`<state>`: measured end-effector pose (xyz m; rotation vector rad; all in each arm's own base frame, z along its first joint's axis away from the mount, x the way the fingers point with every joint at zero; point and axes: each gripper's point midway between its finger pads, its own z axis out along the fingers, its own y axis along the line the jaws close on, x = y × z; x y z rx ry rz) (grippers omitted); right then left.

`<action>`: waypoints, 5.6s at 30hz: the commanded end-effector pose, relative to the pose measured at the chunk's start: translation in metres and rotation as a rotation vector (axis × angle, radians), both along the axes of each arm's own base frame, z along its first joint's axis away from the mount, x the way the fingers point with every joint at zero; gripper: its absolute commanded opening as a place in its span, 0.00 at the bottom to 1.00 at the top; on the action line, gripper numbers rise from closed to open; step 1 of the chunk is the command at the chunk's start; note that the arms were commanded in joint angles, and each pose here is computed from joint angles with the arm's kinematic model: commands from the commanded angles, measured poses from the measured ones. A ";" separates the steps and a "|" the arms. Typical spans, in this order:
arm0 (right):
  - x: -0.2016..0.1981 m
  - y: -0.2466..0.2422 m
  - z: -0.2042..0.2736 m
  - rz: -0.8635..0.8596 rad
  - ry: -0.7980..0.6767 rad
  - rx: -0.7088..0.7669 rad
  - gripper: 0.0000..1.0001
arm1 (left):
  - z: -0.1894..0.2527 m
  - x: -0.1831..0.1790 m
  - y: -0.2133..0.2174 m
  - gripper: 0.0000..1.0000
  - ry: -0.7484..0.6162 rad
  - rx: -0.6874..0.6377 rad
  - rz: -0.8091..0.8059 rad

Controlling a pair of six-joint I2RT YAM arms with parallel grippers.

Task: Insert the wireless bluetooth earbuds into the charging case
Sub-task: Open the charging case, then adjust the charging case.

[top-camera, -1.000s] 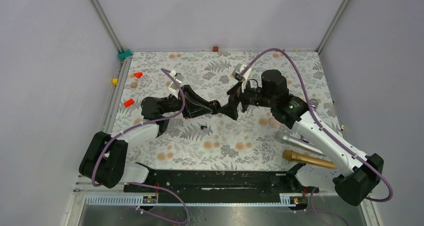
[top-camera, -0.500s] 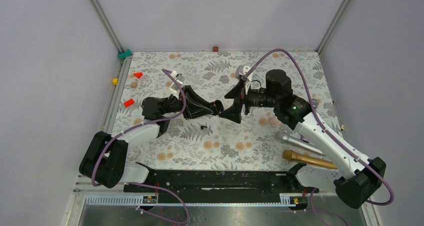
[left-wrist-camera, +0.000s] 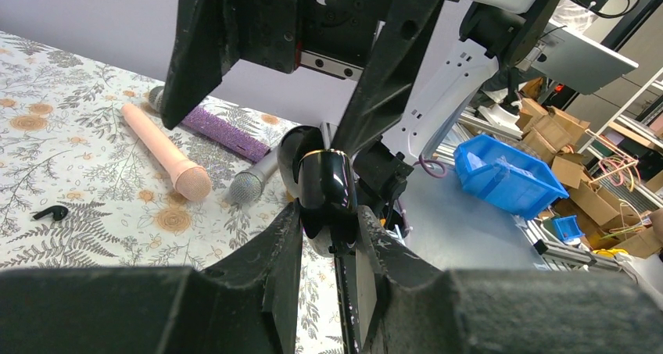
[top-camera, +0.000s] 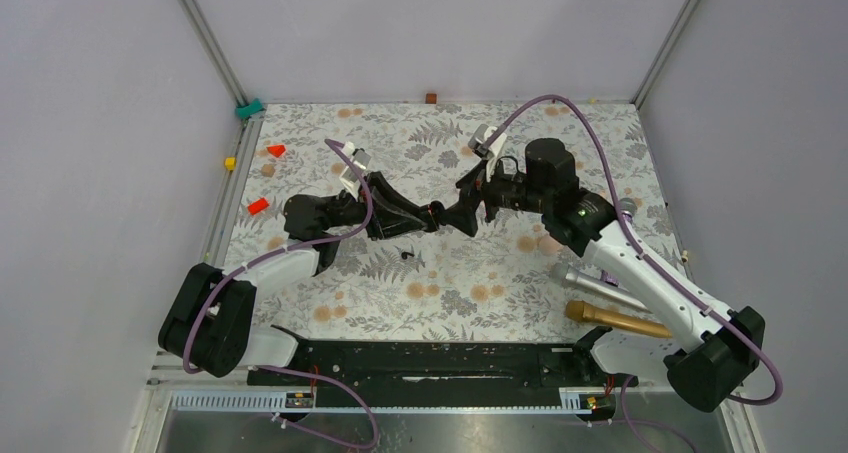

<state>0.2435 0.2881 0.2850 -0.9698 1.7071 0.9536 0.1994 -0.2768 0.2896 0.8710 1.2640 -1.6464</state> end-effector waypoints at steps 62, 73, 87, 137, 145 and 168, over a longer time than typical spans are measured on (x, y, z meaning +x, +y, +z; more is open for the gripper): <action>-0.024 0.022 0.065 0.335 0.159 0.330 0.81 | 0.034 -0.028 0.033 0.00 -0.193 -0.012 -0.022; -0.045 0.018 0.042 0.429 0.130 0.376 0.74 | 0.024 -0.032 0.021 0.00 -0.157 -0.018 -0.053; -0.038 0.025 0.019 0.343 0.061 0.314 0.67 | 0.019 -0.028 0.020 0.00 -0.136 -0.018 -0.039; -0.054 -0.013 -0.008 0.340 -0.090 -0.182 0.08 | -0.039 0.011 0.020 0.81 -0.141 0.287 0.011; -0.060 -0.008 -0.039 0.394 -0.070 -0.285 0.05 | -0.060 -0.032 0.005 0.79 -0.244 0.407 -0.164; -0.053 0.003 -0.069 0.369 -0.037 -0.322 0.04 | -0.068 -0.042 -0.015 0.63 -0.230 0.414 -0.184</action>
